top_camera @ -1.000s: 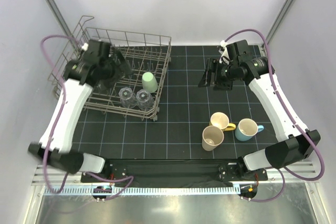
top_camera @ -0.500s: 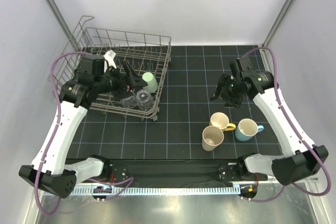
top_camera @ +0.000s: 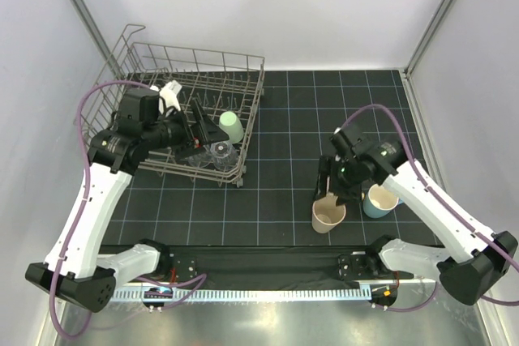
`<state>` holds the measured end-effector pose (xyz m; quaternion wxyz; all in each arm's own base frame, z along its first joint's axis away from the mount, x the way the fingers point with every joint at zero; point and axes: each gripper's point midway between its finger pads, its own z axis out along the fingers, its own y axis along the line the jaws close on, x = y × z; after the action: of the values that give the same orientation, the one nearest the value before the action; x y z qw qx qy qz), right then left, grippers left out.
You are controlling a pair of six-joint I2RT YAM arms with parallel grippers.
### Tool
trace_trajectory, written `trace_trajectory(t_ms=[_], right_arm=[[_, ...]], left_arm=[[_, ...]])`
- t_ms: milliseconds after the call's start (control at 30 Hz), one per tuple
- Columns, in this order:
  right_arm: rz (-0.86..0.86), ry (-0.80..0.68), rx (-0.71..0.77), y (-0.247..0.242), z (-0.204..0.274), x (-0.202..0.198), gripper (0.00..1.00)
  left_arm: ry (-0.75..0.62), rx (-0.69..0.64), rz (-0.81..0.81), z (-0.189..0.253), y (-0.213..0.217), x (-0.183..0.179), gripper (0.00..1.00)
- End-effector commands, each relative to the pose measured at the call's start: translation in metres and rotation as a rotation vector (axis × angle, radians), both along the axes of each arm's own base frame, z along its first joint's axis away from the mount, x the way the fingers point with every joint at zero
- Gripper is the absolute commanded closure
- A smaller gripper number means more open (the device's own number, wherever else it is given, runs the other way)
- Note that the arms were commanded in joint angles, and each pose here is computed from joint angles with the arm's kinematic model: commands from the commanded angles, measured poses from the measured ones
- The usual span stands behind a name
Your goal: Load the cups into the dish rack
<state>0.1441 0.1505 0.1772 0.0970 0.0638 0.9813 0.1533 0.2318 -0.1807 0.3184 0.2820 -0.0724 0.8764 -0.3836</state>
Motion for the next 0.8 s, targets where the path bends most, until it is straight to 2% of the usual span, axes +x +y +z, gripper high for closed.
trace_trajectory(t_ms=[0, 133, 300, 433, 533, 600, 633, 767], right_arm=[[0.051, 0.004, 0.022, 0.015, -0.011, -0.013, 0.33], [0.108, -0.026, -0.012, 0.023, -0.024, -0.020, 0.33], [0.129, -0.056, -0.096, 0.015, -0.055, -0.010, 0.34], [0.163, -0.082, -0.095, 0.022, -0.067, -0.001, 0.36], [0.183, -0.074, -0.108, 0.022, -0.077, -0.002, 0.39], [0.194, -0.078, -0.106, 0.024, -0.080, -0.003, 0.43], [0.203, -0.085, -0.104, 0.025, -0.080, -0.002, 0.49], [0.222, -0.098, -0.102, 0.023, -0.083, -0.004, 0.55]], left_arm=[[-0.003, -0.002, -0.044, 0.001, -0.006, -0.002, 0.08], [-0.002, 0.002, -0.038, 0.002, -0.004, -0.004, 0.08], [0.023, 0.004, -0.025, 0.000, -0.002, -0.007, 0.09], [0.025, -0.008, -0.012, 0.006, 0.000, -0.013, 0.10], [0.039, -0.016, 0.016, 0.006, 0.002, -0.016, 0.10], [0.043, -0.026, 0.036, 0.007, 0.004, -0.020, 0.11], [0.041, -0.032, 0.042, 0.008, 0.005, -0.021, 0.11], [0.029, -0.031, 0.087, 0.011, 0.012, -0.028, 0.12]])
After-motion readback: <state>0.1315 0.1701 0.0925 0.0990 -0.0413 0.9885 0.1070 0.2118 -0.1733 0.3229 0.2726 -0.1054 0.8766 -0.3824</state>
